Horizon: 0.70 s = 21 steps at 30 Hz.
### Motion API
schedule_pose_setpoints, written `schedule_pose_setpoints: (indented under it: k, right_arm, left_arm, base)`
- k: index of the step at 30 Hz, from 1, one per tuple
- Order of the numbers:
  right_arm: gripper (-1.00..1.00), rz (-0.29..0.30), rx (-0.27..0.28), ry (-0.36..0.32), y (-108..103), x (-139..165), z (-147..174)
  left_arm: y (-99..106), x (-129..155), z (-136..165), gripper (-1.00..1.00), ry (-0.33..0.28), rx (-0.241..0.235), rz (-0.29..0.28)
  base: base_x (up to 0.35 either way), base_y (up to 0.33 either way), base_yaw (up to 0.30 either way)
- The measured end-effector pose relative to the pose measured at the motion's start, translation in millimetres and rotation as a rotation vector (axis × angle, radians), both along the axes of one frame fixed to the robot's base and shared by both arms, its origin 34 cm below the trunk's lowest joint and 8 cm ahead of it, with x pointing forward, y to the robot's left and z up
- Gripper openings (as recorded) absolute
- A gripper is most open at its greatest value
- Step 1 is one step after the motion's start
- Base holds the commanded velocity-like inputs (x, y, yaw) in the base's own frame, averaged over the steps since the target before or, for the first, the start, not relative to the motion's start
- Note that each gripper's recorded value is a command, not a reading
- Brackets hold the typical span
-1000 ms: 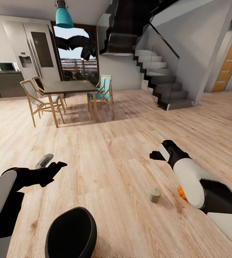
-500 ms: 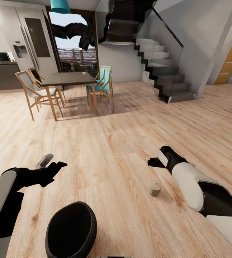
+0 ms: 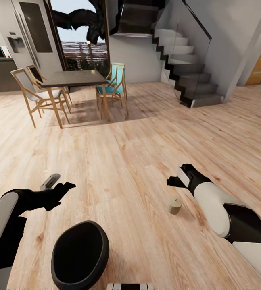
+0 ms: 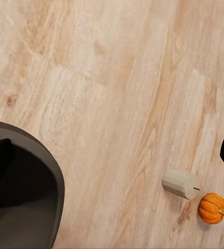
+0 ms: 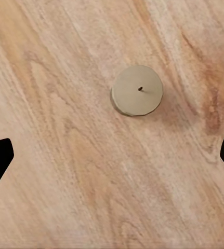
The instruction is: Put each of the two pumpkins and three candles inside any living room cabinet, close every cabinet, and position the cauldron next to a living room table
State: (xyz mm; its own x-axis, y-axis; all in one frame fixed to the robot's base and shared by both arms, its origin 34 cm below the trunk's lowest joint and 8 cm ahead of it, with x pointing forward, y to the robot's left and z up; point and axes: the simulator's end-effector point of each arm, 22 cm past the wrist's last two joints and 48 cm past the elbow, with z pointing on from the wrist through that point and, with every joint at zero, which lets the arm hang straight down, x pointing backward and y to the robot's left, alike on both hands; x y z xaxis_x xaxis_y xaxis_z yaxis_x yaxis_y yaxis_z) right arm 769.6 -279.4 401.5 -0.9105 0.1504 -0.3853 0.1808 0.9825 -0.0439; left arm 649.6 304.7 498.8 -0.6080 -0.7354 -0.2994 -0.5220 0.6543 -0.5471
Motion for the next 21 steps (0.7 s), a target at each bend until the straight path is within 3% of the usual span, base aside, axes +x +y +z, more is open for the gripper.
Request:
schedule_pose_setpoints:
  k: [4, 10, 12, 13, 14, 16, 19, 21]
  right_arm:
    - [1.00, -0.006, -0.009, -0.043, -3.8, 11.0, -4.8]
    - [1.00, -0.015, -0.016, -0.075, -7.5, 19.3, -16.7]
    - [1.00, -0.018, -0.015, -0.080, -8.9, 21.2, -20.6]
    - [1.00, -0.019, -0.016, -0.078, -9.2, 21.0, -23.4]
    - [1.00, -0.019, -0.016, -0.074, -9.3, 20.5, -26.5]
    - [1.00, -0.019, -0.017, -0.070, -9.7, 20.2, -31.9]
    - [1.00, -0.017, -0.019, -0.061, -10.1, 19.2, -40.4]
    - [1.00, -0.016, -0.022, -0.060, -10.7, 19.9, -44.5]
  left_arm:
    - [6.8, -1.5, -8.3, 1.00, 0.016, 0.015, -0.014]
    - [91.3, -14.7, -9.3, 1.00, 0.031, 0.069, 0.076]
    - [147.3, -34.2, -4.3, 1.00, 0.041, 0.099, 0.141]
    - [161.3, -40.5, -4.4, 1.00, 0.045, 0.104, 0.163]
    - [161.4, -40.5, -6.5, 1.00, 0.048, 0.102, 0.164]
    - [191.5, -58.7, -8.6, 1.00, 0.064, 0.120, 0.209]
    - [214.0, -76.1, -13.3, 1.00, 0.072, 0.118, 0.253]
    - [235.6, -95.4, -11.0, 1.00, 0.031, 0.086, 0.290]
  base:
    - [0.000, 0.000, 0.000]
    - [0.000, 0.000, 0.000]
    - [0.000, 0.000, 0.000]
    - [0.000, 0.000, 0.000]
    - [0.000, 0.000, 0.000]
    - [0.000, 0.000, 0.000]
    - [0.000, 0.000, 0.000]
    - [0.000, 0.000, 0.000]
